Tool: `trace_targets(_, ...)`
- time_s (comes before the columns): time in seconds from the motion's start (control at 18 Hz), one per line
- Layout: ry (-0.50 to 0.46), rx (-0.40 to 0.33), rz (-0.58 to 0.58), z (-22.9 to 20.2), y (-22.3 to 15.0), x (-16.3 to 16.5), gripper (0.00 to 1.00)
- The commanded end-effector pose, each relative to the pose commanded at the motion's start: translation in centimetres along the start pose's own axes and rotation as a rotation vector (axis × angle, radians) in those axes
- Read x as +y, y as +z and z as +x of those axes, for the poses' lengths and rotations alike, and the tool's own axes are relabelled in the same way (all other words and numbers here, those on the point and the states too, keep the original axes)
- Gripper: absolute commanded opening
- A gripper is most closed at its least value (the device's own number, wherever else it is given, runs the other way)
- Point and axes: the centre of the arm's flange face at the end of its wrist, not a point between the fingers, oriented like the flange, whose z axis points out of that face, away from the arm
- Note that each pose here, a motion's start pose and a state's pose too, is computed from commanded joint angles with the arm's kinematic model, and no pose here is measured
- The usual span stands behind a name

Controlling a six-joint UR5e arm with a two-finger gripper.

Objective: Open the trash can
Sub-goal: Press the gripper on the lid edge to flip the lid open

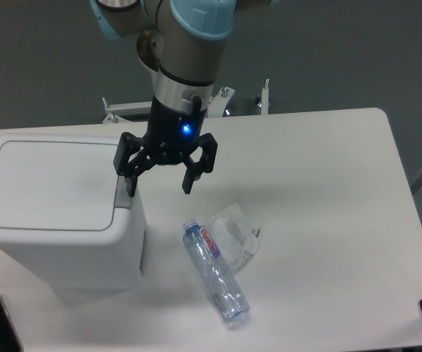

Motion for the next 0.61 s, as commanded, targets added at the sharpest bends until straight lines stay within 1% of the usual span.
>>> trace_targets(0.61, -0.004, -0.001, -0.013, -0.28, 0.65, 0.33, 1.00)
